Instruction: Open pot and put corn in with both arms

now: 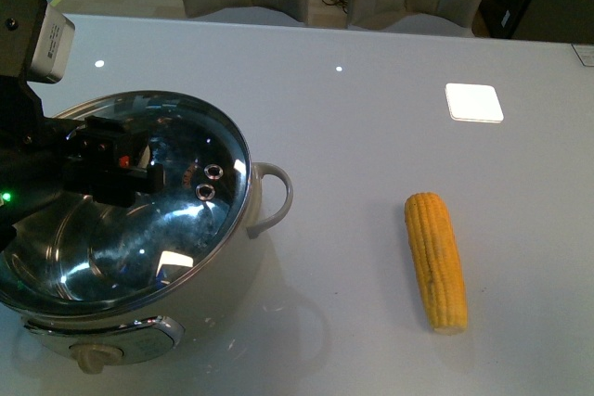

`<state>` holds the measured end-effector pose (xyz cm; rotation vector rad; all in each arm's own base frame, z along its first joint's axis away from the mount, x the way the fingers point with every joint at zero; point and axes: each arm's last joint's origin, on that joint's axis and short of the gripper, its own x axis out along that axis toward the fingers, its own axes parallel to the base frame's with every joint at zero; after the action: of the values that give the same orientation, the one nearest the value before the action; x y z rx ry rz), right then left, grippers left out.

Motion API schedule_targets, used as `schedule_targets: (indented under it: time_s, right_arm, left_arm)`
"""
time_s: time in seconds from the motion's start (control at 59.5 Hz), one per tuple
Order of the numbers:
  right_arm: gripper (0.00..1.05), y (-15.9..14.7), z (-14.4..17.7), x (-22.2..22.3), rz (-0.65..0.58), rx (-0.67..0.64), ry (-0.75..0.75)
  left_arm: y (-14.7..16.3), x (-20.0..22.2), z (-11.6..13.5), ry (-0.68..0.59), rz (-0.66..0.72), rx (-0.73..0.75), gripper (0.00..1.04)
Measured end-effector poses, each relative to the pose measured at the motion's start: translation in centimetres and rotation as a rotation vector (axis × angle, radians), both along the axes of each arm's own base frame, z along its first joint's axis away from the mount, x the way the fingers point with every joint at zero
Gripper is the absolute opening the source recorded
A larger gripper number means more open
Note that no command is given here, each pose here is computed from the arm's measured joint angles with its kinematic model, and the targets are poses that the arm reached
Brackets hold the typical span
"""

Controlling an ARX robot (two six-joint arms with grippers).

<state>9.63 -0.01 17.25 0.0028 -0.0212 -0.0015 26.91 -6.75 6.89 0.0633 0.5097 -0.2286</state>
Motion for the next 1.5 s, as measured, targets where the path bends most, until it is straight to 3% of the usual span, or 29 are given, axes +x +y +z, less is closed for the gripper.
schedule_targets:
  time_s: [0.588, 1.042, 1.278, 1.496]
  right_arm:
    - [0.96, 0.0, 0.0, 0.0, 0.0, 0.0, 0.0]
    - [0.96, 0.0, 0.0, 0.0, 0.0, 0.0, 0.0]
    - [0.96, 0.0, 0.0, 0.0, 0.0, 0.0, 0.0]
    - [0.96, 0.0, 0.0, 0.0, 0.0, 0.0, 0.0]
  left_arm:
    - [-0.1, 0.4, 1.9, 0.011, 0.022, 0.027, 0.44]
    - [1.2, 1.1, 8.3, -0.124, 0.07, 0.014, 0.44]
    - [4.6, 0.0, 11.2, -0.197, 0.139, 0.014, 0.45]
    - [10.5, -1.8, 11.2, -0.204, 0.257, 0.03, 0.45]
